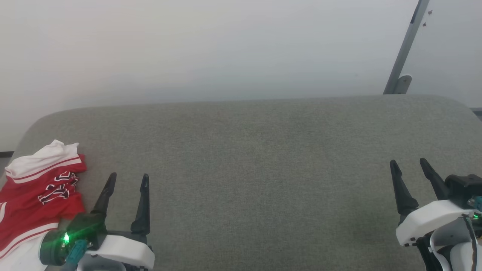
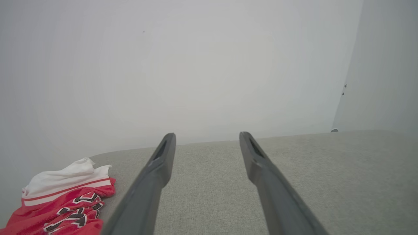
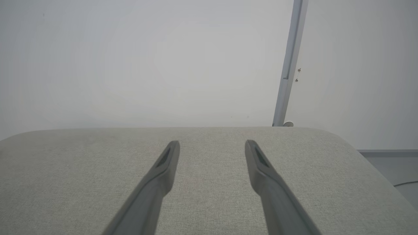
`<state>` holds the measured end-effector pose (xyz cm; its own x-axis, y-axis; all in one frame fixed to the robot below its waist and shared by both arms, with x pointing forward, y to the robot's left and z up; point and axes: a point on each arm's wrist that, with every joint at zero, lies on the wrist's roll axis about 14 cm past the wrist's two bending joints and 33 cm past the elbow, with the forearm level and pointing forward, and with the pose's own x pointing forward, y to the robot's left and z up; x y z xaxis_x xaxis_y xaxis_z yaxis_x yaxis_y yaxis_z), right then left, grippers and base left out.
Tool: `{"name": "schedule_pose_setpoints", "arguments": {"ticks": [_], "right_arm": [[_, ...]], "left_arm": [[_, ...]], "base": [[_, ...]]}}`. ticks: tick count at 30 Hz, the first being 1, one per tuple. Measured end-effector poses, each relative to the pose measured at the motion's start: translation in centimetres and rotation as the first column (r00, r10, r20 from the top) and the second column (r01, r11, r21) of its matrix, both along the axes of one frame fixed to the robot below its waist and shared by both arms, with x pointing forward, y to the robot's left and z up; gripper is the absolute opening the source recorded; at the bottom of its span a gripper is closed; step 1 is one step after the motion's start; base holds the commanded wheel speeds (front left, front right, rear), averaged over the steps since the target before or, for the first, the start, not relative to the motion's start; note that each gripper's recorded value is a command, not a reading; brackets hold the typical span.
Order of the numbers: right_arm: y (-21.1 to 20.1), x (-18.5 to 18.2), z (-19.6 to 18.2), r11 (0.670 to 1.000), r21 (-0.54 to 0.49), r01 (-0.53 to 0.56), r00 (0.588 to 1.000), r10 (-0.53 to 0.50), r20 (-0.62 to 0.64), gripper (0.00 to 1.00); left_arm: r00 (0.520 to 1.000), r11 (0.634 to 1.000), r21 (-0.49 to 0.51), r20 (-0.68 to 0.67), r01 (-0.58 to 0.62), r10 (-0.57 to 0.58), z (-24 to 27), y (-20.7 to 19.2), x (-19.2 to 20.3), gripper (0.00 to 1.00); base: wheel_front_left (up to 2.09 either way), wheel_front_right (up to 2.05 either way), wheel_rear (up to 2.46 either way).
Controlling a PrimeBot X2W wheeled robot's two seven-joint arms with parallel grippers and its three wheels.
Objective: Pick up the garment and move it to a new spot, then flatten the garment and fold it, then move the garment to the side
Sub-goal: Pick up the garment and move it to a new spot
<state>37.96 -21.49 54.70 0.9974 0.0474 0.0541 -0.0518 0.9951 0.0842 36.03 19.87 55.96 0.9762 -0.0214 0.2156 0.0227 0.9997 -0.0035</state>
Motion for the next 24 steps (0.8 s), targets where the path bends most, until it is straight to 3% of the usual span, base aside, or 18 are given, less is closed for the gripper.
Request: {"name": "schedule_pose_setpoints", "arguments": {"ticks": [6,13,24], "right_arm": [[1.0,0.4,0.1,0.999,-0.003,-0.032,0.999,0.032,0.003,1.0],[5.0,1.6,0.0,0.989,-0.007,-0.146,0.989,0.146,-0.003,1.0],[14.2,3.0,0.5,0.921,-0.024,-0.388,0.922,0.388,0.001,1.0]], "left_arm": [[0.998,0.997,-0.039,-0.014,-0.064,0.063,-0.3,1.7,-0.6,1.0],[0.986,0.985,-0.046,-0.019,-0.167,0.166,-0.1,5.1,-2.2,1.0],[0.936,0.934,-0.063,-0.029,-0.351,0.35,0.1,10.6,-7.1,1.0]], "base": [[0.0,0.0,0.0],[0.0,0.0,0.0],[0.0,0.0,0.0]]}}
